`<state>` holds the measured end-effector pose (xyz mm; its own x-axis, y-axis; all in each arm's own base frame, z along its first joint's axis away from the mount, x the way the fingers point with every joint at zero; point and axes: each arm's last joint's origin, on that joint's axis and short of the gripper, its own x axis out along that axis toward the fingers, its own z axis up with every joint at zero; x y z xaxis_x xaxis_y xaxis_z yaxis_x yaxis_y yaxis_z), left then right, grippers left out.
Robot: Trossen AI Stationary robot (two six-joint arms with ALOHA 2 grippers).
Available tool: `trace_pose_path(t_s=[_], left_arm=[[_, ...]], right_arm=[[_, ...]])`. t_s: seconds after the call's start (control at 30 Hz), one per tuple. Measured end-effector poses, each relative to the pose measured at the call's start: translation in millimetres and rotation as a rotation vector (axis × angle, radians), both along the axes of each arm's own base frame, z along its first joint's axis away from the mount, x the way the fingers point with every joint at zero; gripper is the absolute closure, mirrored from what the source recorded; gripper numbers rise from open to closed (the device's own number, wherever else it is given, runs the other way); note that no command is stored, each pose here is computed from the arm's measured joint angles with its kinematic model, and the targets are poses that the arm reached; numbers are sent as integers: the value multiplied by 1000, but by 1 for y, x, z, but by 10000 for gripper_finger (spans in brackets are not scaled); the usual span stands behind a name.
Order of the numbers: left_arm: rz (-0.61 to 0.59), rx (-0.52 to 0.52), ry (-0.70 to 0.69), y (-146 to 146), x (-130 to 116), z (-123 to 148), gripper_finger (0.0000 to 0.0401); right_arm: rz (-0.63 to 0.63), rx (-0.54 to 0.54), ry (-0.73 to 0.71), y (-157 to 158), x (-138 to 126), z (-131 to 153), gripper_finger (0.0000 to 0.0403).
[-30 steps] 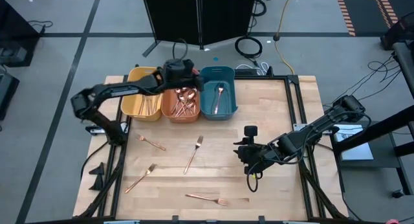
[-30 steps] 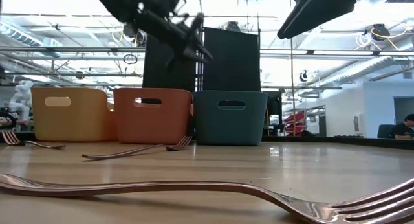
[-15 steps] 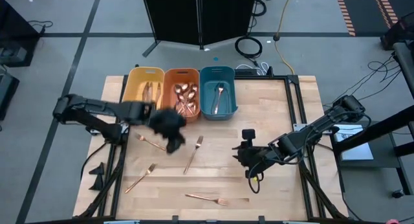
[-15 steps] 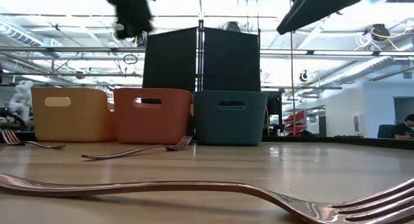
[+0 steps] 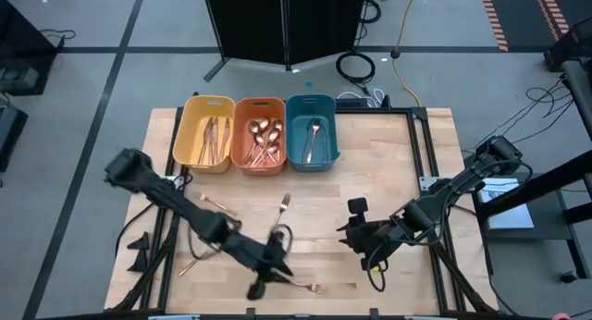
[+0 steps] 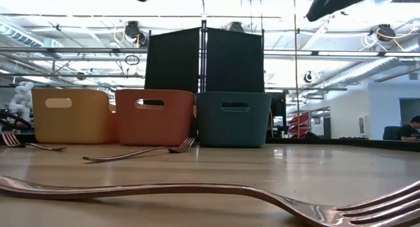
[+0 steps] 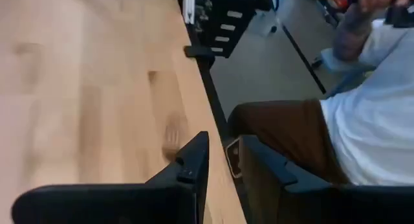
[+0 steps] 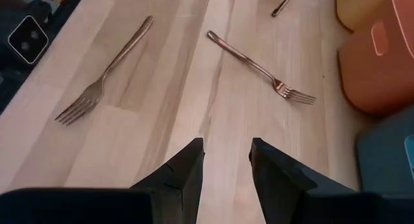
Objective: Sort silverware
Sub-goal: Put the gold fork into the blue bin
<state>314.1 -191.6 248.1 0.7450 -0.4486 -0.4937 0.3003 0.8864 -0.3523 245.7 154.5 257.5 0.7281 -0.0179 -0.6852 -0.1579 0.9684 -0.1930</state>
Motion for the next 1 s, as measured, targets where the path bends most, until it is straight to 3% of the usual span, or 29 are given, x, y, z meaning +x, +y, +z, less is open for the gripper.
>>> trace_pose_path(t_s=[0.4,0.63,1.0], left_arm=[[-89,204,74,-40,46,-73,319],[-59,289,184,-34,43,-92,319],[-67,315,222,-36,46,-117,319]], right_arm=[[9,34,-40,5,1,3,284],[9,33,-41,5,1,3,284],[16,3,-7,9,5,-8,284]])
